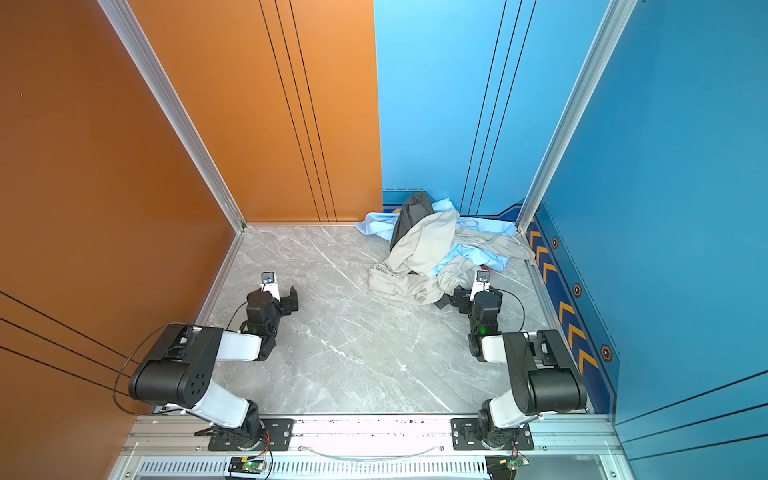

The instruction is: Pick out a specific cloth from the pile

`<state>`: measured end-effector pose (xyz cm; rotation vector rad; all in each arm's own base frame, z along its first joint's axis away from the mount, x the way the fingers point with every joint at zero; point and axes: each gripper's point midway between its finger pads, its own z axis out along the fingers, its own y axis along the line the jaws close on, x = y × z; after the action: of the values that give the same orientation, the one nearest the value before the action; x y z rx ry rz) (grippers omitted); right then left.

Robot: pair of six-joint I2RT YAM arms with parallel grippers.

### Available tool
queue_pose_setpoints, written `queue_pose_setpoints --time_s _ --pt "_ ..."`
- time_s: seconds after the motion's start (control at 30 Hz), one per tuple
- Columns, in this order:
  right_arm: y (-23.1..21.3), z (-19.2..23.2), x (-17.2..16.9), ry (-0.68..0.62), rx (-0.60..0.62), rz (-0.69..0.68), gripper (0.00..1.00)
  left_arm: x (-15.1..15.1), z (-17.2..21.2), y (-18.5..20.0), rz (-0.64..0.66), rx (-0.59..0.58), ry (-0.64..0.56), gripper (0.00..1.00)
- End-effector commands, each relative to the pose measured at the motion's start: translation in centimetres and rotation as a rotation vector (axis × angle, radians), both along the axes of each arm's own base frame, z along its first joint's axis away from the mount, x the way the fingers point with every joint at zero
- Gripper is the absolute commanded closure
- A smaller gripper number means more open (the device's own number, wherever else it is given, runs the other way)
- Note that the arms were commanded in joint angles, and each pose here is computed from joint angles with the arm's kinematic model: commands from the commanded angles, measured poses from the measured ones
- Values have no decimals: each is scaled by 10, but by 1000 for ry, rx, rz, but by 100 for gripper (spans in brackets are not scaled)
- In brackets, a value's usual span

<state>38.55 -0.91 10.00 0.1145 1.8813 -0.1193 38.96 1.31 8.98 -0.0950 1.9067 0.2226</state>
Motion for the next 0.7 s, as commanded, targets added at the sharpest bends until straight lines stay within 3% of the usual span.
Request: queue_pose_setpoints --time_s 0.0,0.27,0.4,0.67 --pt "-4 12 -4 -34 -24 -35 0 3 14 5 31 27 -10 2" --pt "-16 31 -13 -53 -48 -132 0 9 47 -14 24 149 56 2" --pt "-24 46 -21 -55 -53 -194 0 12 71 -22 23 59 47 2" --pt "-30 92 -19 -33 5 -246 0 17 101 -66 -138 -67 44 2"
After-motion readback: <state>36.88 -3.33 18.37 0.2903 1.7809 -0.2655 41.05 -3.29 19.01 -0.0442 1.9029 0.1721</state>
